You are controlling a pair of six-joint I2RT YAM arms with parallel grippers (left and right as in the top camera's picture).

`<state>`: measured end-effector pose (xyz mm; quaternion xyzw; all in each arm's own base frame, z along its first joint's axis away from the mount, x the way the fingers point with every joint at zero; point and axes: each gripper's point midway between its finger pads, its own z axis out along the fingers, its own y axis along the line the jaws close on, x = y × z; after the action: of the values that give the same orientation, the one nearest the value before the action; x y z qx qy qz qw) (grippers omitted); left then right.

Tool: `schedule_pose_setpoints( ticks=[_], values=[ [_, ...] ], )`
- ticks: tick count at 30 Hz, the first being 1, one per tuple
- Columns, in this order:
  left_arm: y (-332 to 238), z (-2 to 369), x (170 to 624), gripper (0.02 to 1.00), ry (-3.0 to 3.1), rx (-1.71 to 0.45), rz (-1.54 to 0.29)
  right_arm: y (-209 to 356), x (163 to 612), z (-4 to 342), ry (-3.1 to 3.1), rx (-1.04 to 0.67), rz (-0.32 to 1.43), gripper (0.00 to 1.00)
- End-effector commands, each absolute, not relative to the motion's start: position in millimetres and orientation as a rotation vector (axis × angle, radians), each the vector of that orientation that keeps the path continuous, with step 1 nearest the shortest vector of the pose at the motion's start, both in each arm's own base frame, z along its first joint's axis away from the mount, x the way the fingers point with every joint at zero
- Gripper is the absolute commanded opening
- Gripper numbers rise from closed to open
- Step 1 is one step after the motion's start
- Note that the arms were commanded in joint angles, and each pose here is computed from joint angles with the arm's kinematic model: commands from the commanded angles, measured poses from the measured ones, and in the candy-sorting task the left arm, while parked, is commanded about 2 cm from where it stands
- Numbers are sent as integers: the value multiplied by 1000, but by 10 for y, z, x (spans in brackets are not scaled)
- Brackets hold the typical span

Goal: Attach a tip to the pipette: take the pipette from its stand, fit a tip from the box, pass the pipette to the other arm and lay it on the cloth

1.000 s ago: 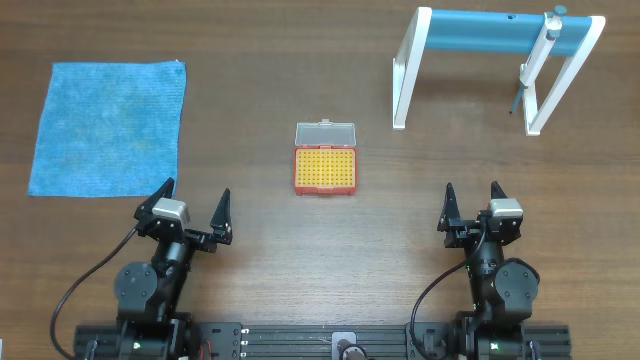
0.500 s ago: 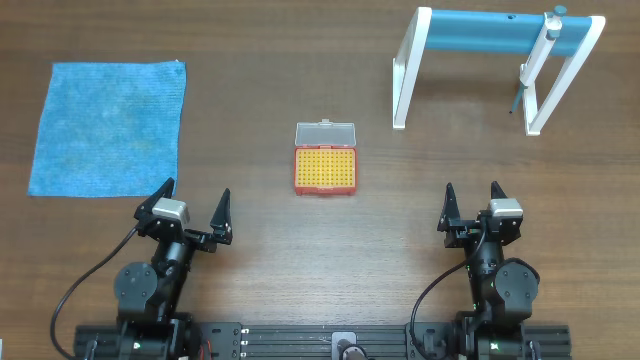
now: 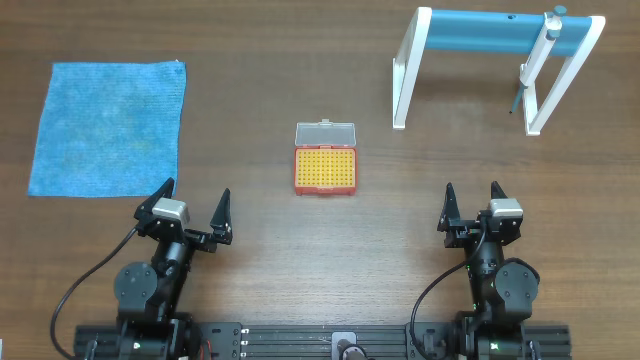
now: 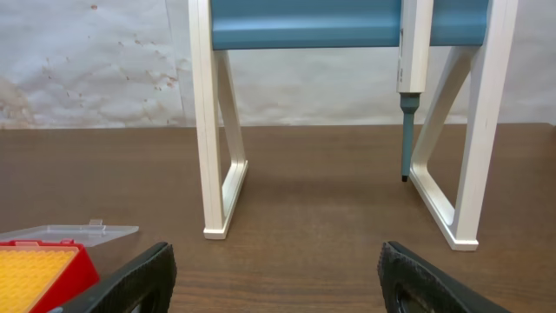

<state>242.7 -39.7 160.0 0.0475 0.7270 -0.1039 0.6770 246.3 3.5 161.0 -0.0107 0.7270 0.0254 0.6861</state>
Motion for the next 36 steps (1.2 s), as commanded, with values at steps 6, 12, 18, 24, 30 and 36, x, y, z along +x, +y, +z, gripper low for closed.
schedule_pose_setpoints(
  ticks=[6, 12, 18, 24, 30, 36],
  values=[
    [-405, 1591, 2422, 996, 1636, 114, -232, 51, 2458, 1686, 1601, -41, 59, 763],
    [-405, 1591, 2422, 998, 1636, 113, -232, -159, 2436, 2212, 1565, 49, -37, 763],
    [-405, 1591, 2422, 998, 1636, 114, -232, -261, 2656, 2766, 1689, 48, -86, 766],
    [-405, 1591, 2422, 998, 1636, 114, -232, -587, 2970, 2879, 1853, -45, -322, 763],
    [-405, 1591, 2422, 998, 1636, 114, -232, -849, 3369, 2807, 1921, -131, -297, 763],
    [-405, 1591, 2422, 998, 1636, 114, -232, -961, 3732, 2704, 1863, -240, 5, 768]
  ],
)
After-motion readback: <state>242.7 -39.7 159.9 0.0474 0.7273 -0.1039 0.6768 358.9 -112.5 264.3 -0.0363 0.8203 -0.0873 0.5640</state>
